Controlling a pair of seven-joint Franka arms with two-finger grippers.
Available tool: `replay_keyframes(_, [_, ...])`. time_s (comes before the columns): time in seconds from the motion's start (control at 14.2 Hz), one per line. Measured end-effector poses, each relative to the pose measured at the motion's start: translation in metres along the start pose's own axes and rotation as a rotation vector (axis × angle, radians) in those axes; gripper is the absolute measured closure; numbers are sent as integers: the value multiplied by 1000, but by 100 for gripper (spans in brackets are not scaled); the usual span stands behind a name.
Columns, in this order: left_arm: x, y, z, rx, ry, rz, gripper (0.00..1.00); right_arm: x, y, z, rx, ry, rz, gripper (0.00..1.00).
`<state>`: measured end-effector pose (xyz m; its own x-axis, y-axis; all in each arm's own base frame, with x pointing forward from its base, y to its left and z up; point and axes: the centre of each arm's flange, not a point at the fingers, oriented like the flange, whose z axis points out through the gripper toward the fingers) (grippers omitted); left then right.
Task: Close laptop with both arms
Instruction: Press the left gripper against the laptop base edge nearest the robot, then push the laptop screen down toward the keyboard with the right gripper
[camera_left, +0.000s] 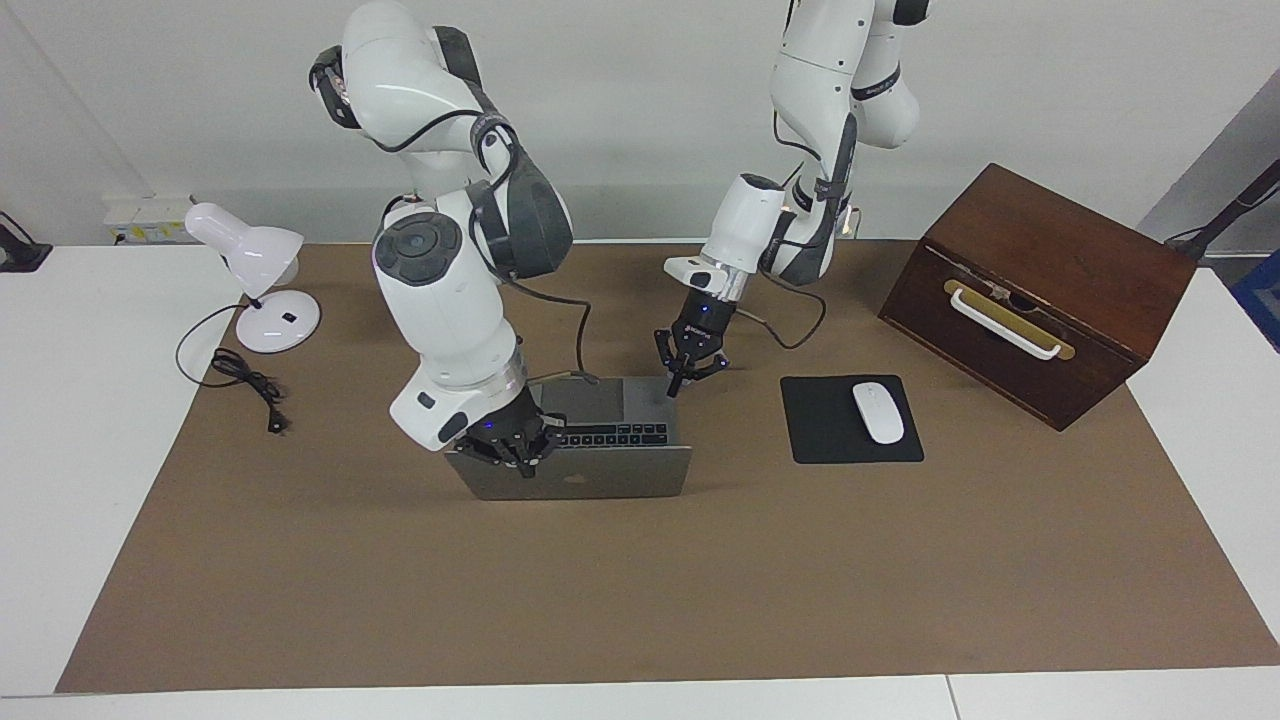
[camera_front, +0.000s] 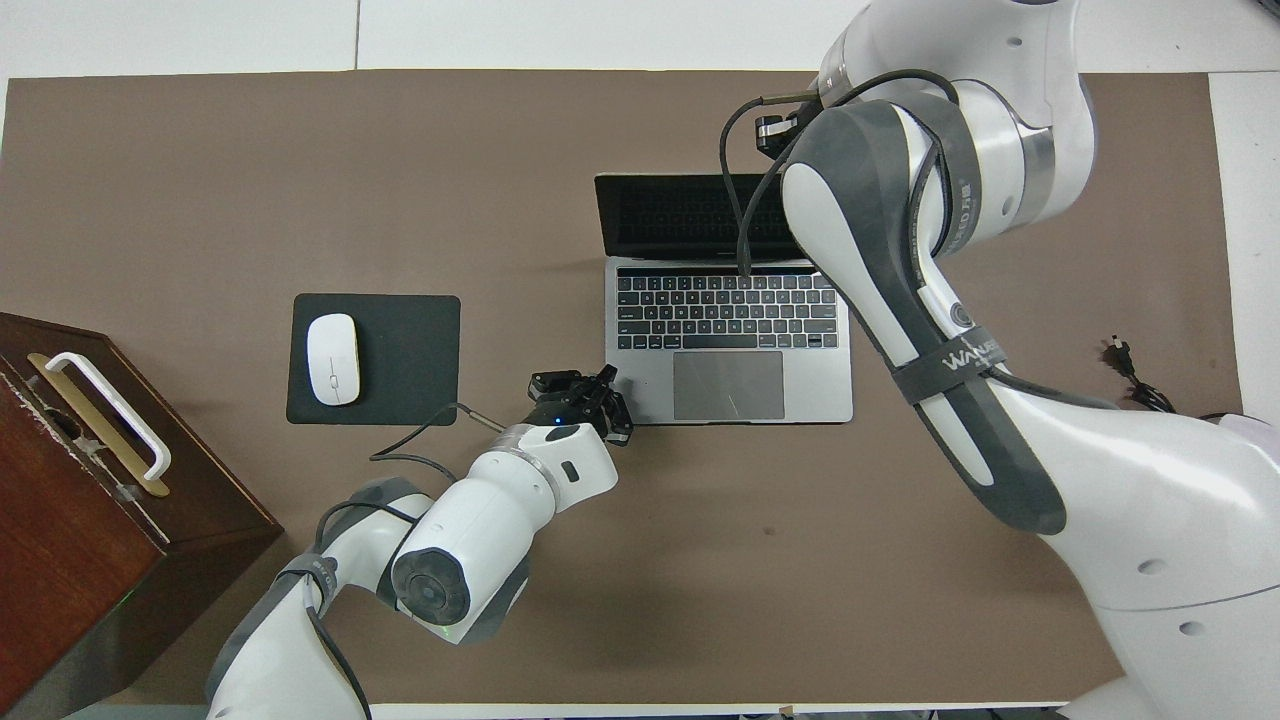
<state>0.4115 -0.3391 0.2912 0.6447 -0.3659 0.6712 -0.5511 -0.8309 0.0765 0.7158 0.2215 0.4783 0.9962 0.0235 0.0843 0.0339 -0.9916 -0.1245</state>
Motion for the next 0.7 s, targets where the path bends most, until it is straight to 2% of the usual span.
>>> replay_keyframes(0.35, [-17, 10, 15, -11, -6, 20, 99, -6, 18, 3, 106, -119, 61, 99])
replay_keyframes(0.7, [-19, 9, 16, -9, -10, 32, 99, -22, 18, 16, 104, -204, 92, 99])
